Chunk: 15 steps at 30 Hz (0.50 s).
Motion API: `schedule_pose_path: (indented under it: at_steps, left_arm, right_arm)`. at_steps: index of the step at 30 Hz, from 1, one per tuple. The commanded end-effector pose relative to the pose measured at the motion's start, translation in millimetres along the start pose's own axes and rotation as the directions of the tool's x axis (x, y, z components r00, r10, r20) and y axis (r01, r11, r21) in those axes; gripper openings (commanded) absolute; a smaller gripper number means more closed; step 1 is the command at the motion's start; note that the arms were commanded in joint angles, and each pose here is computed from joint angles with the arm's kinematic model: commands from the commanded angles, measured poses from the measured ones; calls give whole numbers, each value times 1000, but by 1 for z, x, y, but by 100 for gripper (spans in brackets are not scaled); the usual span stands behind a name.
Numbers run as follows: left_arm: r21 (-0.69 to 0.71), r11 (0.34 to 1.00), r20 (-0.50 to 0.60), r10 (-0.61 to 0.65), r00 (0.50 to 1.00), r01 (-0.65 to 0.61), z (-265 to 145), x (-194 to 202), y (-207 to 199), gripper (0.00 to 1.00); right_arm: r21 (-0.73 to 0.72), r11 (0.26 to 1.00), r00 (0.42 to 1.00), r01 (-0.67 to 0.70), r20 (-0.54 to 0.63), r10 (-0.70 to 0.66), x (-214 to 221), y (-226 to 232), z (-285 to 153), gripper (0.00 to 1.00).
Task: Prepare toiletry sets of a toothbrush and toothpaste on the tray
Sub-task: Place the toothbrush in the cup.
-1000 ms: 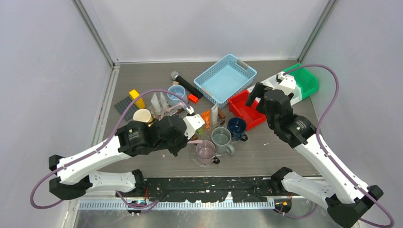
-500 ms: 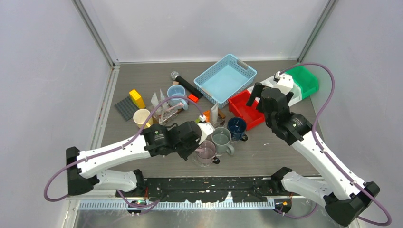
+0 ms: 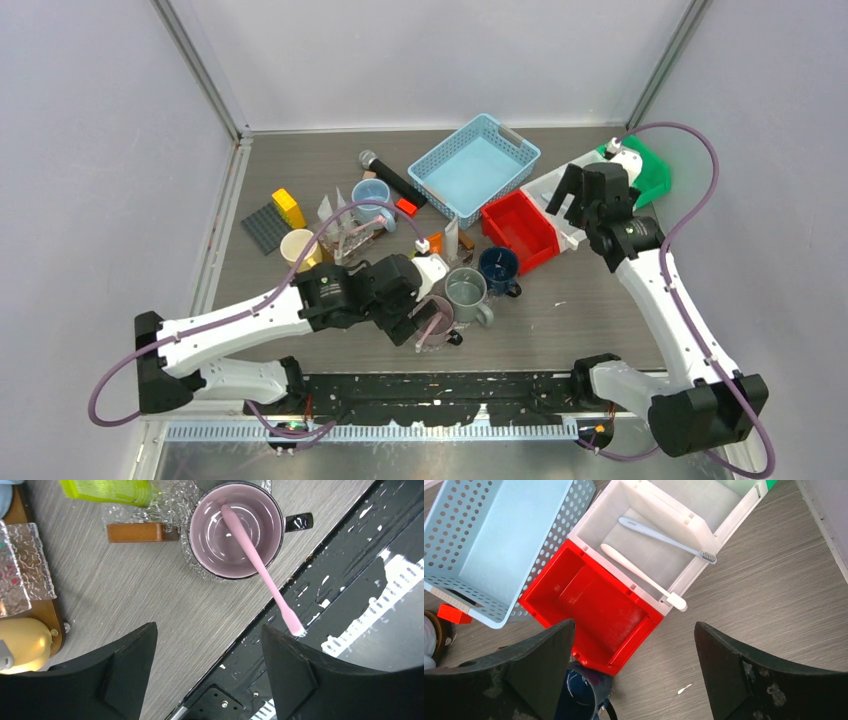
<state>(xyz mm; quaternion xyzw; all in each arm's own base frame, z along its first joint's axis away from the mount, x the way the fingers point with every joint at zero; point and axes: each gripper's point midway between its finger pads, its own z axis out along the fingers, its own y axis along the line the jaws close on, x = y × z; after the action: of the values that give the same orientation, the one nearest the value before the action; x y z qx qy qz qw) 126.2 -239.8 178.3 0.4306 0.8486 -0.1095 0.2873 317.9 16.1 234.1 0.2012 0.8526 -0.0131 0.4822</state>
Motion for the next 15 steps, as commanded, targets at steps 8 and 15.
schedule_pose_path:
  at_steps: [8,15]
  left_arm:
    - [-159,986,290,-5,957,53,-64,-51,54,89]
    - [-326,932,430,-5,903,160,-89,-63,112,90]
  right_arm:
    - [-16,999,995,30,-97,-31,-24,-8,46,85]
    - [-15,996,978,86,-191,-88,-11,-17,90,73]
